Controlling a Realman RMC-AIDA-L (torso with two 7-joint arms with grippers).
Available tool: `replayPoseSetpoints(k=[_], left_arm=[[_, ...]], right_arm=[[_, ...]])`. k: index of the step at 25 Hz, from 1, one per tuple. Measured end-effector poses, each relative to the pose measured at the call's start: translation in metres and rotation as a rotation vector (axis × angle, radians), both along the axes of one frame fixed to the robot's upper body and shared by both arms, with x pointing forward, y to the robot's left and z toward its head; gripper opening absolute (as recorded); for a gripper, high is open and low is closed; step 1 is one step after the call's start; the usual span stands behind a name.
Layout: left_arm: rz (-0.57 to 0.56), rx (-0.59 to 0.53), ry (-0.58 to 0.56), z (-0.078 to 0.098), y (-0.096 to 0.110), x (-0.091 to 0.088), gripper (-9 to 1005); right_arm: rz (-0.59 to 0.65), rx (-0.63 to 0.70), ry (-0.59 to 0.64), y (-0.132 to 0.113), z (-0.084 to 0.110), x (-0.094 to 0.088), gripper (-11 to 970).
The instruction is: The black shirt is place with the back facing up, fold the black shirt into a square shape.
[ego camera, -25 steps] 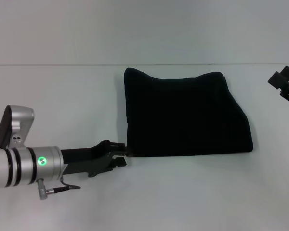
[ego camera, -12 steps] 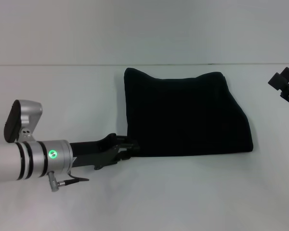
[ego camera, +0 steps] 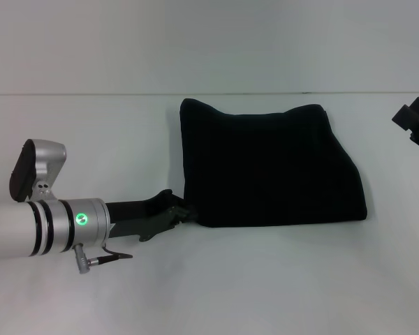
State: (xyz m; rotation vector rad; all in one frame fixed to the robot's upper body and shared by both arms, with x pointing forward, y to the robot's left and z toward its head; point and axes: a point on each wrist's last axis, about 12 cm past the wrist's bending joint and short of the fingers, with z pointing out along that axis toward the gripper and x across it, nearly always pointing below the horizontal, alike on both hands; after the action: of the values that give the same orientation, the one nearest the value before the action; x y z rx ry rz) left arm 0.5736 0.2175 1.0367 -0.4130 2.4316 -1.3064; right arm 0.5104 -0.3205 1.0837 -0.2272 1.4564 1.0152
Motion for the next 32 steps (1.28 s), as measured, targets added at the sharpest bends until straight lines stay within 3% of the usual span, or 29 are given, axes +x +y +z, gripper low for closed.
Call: replayPoseSetpoints(k=[11, 17, 20, 29, 32], left_arm=[[-0.069, -0.003, -0.040, 0.004, 0.009, -0.007, 23], [-0.036, -0.040, -0.021, 0.002, 0.048, -0.035, 21], [-0.027, -0.045, -0.009, 0.001, 0.058, -0.043, 22], [-0.065, -0.009, 0.026, 0.009, 0.072, -0.040, 81], [-0.068, -0.007, -0.017, 0.022, 0.094, -0.043, 129]], right_arm=[[0.006, 0.005, 0.001, 0.001, 0.002, 0.002, 792], [0.006, 0.012, 0.011, 0.000, 0.002, 0.002, 793], [0.004, 0.013, 0.012, 0.000, 0.001, 0.003, 794], [0.014, 0.011, 0.009, 0.001, 0.004, 0.006, 794], [0.024, -0.015, 0.028, -0.005, 0.006, 0.008, 794]])
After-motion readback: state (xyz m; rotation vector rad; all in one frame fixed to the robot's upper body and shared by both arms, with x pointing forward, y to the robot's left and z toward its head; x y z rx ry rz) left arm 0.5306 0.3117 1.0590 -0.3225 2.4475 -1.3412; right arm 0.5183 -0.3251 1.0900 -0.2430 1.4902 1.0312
